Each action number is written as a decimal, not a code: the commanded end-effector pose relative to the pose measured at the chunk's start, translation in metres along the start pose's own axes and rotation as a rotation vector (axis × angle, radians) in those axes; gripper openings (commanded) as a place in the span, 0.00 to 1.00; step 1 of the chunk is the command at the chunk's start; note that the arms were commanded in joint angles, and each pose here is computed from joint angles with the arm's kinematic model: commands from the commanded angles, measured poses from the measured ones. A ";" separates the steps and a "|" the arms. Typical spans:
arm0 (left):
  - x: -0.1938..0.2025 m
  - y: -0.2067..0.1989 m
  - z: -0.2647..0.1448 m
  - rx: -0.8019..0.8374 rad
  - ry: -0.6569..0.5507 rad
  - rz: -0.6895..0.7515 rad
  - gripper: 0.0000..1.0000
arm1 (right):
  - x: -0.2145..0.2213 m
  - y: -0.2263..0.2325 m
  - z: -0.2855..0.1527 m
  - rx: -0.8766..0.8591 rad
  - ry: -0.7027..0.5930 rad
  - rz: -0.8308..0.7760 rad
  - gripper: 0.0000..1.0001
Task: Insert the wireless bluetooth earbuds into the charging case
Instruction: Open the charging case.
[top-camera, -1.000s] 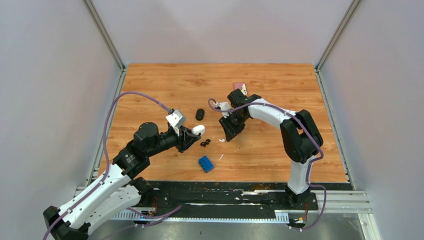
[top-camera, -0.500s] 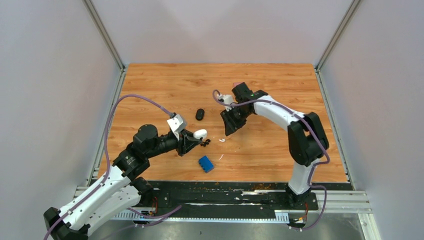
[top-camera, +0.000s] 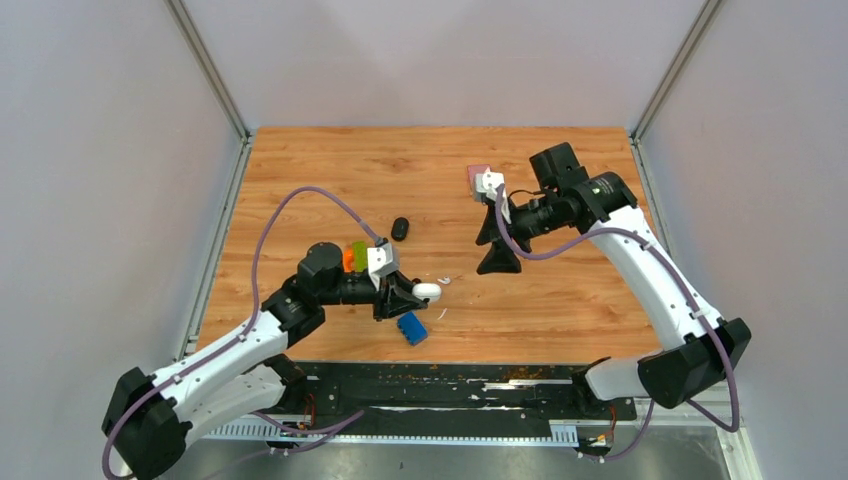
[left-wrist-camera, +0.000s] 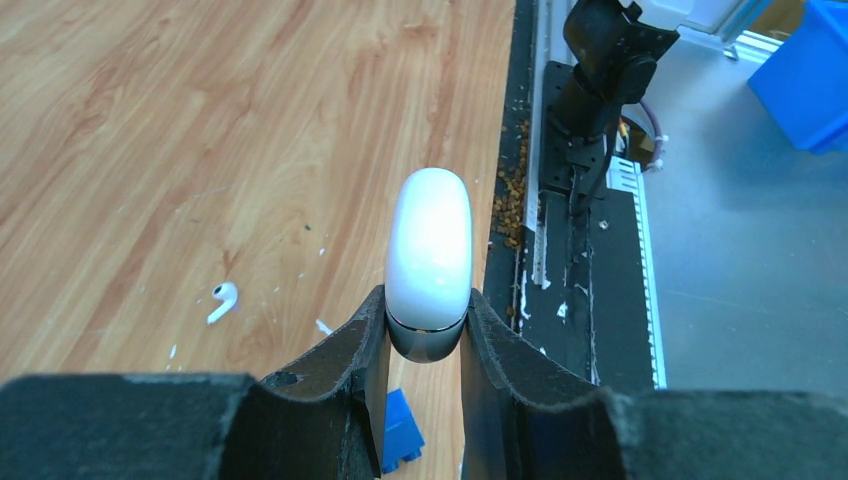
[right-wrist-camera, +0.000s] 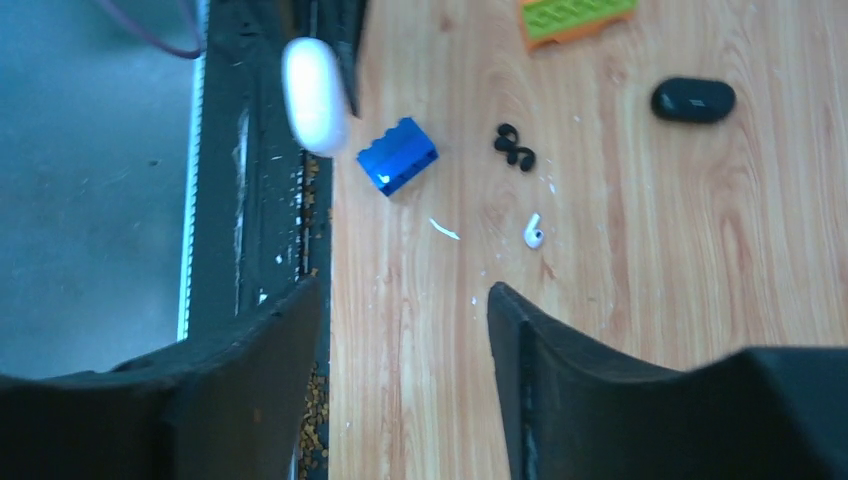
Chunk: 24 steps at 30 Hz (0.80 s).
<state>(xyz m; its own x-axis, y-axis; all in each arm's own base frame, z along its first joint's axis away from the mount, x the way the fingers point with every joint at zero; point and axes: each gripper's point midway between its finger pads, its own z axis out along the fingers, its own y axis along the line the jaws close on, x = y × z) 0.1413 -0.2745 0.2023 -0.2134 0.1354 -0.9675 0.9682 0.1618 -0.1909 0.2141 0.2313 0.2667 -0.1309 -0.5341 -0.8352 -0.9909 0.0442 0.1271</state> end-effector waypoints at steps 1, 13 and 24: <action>-0.025 -0.012 0.012 0.121 -0.114 0.071 0.00 | -0.020 0.042 -0.005 -0.156 -0.092 -0.154 0.66; -0.039 -0.009 0.018 0.126 -0.206 0.102 0.00 | -0.023 0.044 0.044 -0.181 0.030 -0.118 0.71; -0.029 -0.003 0.017 0.093 -0.196 0.118 0.00 | -0.021 0.042 0.070 -0.208 0.054 -0.019 0.73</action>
<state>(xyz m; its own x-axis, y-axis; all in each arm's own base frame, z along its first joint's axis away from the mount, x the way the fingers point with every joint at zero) 0.1449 -0.2948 0.2142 -0.1463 -0.0029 -0.9892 0.9872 0.0642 -0.1462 0.1666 0.2898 0.2406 -0.0903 -0.6138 -0.7843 -0.9619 -0.1502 0.2283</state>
